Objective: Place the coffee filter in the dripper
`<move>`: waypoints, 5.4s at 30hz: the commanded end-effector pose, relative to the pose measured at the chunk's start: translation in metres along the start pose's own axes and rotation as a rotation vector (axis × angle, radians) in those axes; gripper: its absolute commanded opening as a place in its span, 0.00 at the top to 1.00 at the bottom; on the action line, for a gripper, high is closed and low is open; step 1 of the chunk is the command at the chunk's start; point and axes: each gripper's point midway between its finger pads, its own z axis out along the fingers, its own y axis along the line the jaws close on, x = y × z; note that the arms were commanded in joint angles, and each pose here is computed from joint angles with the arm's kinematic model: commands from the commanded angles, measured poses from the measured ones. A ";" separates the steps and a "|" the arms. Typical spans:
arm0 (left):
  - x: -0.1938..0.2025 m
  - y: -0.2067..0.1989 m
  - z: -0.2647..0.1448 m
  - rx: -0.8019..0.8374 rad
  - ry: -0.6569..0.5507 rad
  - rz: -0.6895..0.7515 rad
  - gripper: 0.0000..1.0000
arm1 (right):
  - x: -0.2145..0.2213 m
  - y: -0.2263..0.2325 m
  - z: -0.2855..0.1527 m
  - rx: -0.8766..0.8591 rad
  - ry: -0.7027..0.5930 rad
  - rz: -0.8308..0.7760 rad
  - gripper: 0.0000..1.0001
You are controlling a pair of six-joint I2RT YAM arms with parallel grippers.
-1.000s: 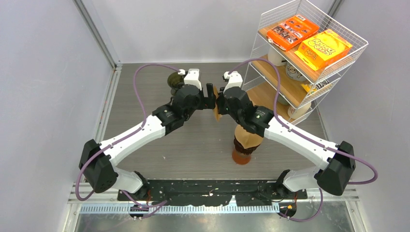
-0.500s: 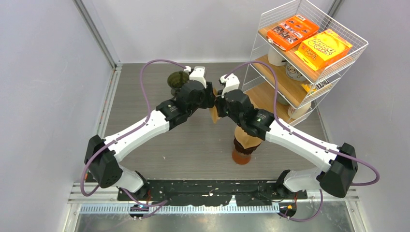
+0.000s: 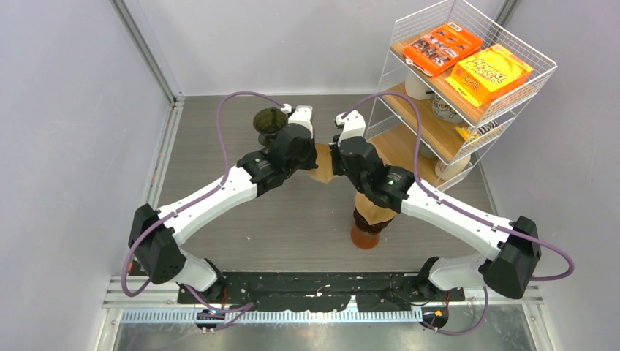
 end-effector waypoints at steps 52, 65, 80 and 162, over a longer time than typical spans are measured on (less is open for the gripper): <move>0.015 0.016 -0.058 0.043 0.099 0.131 0.54 | -0.020 0.004 -0.029 -0.097 0.033 -0.158 0.95; -0.002 0.013 -0.065 0.038 0.058 0.093 1.00 | -0.035 0.025 -0.032 -0.199 -0.030 -0.083 0.64; -0.072 0.070 -0.070 -0.162 -0.027 -0.012 1.00 | -0.081 -0.021 -0.086 -0.116 -0.342 0.062 0.04; -0.131 0.145 0.019 -0.111 0.213 0.063 0.41 | -0.039 -0.099 -0.077 0.334 -0.177 -0.071 0.05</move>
